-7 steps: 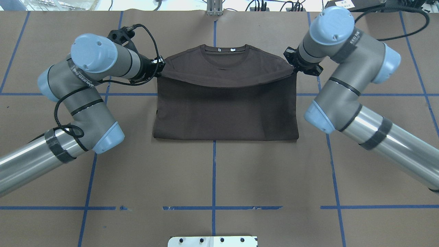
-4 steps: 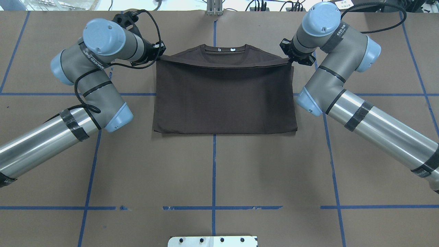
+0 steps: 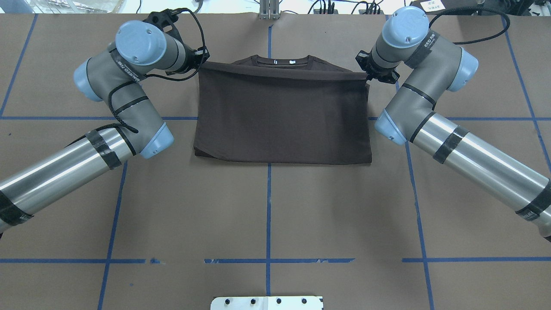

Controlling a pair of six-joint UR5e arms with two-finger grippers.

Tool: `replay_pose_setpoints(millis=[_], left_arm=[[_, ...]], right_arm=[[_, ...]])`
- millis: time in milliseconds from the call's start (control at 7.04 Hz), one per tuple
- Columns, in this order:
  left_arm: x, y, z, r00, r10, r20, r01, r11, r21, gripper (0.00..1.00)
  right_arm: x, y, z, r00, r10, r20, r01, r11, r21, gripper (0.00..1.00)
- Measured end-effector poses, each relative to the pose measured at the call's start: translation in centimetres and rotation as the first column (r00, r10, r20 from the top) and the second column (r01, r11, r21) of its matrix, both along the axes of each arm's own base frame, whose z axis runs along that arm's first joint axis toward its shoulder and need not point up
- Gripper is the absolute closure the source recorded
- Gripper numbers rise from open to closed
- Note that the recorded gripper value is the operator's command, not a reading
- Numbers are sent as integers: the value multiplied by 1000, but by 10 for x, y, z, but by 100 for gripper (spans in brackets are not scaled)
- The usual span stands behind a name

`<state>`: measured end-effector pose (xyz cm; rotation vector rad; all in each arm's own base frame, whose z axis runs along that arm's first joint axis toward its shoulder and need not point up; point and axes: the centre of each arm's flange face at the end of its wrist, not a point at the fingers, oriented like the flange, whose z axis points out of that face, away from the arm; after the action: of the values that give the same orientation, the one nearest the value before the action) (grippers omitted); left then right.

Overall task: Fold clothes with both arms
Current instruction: 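Lay the hem down at the collar and open both grippers, then grasp the folded shirt's corner with the right gripper while the left gripper lifts away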

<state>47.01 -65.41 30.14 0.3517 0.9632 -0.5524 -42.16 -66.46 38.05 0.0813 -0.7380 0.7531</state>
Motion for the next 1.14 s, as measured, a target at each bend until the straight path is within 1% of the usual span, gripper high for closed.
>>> replay_pose_setpoints(millis=[142,284,426,568,711,853,995,1137], left_arm=[[4,-3,4,1000,1,-4,-1,1000,5,44],[7,-5,7,1000,2,-7,-2,1000,8,40],[8,-5,10,1000,3,-8,-3,1000,8,39],[8,-4,12,1000,2,-9,-2,1000,8,39],[6,-3,11,1000,0,-16,0,1000,11,39],[0,2,8,1000,0,-29,1,1000,19,39],[-7,10,9,999,1,-40,0,1000,27,39],[-14,16,16,999,2,-46,0,999,33,38]], right_arm=[[0,0,-1,1000,1,3,-1,1000,1,53],[-1,1,-6,1000,2,9,-2,1000,5,41],[-3,3,-12,1000,2,19,-2,1000,11,35],[-3,9,-22,999,0,35,-1,1000,26,33],[3,24,-36,998,2,69,-6,999,47,28],[8,58,-45,993,9,119,-15,999,52,27],[7,101,-45,986,19,168,-24,999,29,22],[5,146,-41,977,28,209,-26,1000,-9,22]])
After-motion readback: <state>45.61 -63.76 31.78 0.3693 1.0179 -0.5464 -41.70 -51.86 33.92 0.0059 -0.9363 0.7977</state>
